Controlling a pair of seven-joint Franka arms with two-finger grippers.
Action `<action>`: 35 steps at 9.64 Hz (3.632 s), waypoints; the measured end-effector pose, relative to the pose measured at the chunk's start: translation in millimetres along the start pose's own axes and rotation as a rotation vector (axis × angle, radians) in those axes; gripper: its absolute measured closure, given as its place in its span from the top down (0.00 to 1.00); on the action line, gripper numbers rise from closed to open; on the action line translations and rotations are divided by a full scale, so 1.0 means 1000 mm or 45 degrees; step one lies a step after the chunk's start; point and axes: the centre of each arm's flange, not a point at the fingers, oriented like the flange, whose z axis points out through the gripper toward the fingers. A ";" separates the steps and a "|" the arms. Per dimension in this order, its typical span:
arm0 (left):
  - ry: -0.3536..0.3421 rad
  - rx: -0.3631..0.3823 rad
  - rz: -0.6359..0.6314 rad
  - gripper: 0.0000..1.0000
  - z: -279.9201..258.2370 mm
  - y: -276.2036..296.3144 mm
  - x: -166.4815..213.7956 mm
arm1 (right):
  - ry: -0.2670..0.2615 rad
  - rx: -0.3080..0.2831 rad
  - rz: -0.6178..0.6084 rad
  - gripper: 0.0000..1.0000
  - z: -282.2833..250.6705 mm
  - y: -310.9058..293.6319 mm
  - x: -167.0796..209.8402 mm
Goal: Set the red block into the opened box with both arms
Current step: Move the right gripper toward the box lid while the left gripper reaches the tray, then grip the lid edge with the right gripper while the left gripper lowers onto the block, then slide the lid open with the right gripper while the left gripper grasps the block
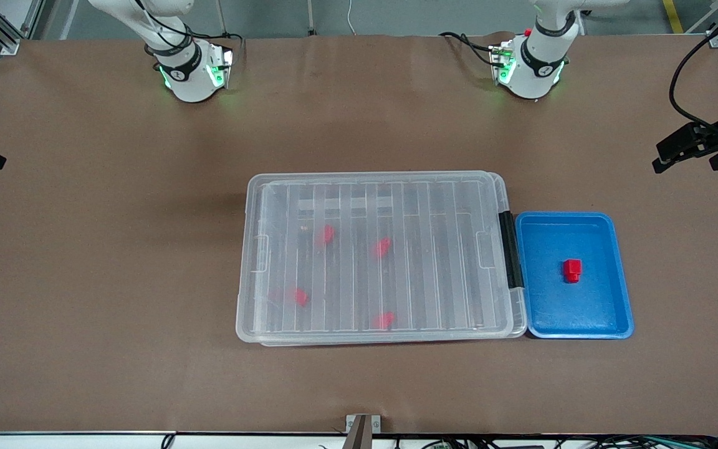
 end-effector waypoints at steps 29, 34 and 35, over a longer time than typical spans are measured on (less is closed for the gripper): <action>-0.129 0.027 0.074 0.41 0.464 -0.044 0.049 | -0.019 -0.106 -0.459 1.00 0.283 -0.181 0.134; 0.032 0.017 0.057 0.35 0.301 -0.049 0.068 | 0.036 -0.116 -0.421 1.00 0.254 -0.166 0.140; 0.054 -0.001 0.059 0.35 0.270 -0.023 0.063 | 0.071 -0.120 -0.330 1.00 0.223 -0.164 0.136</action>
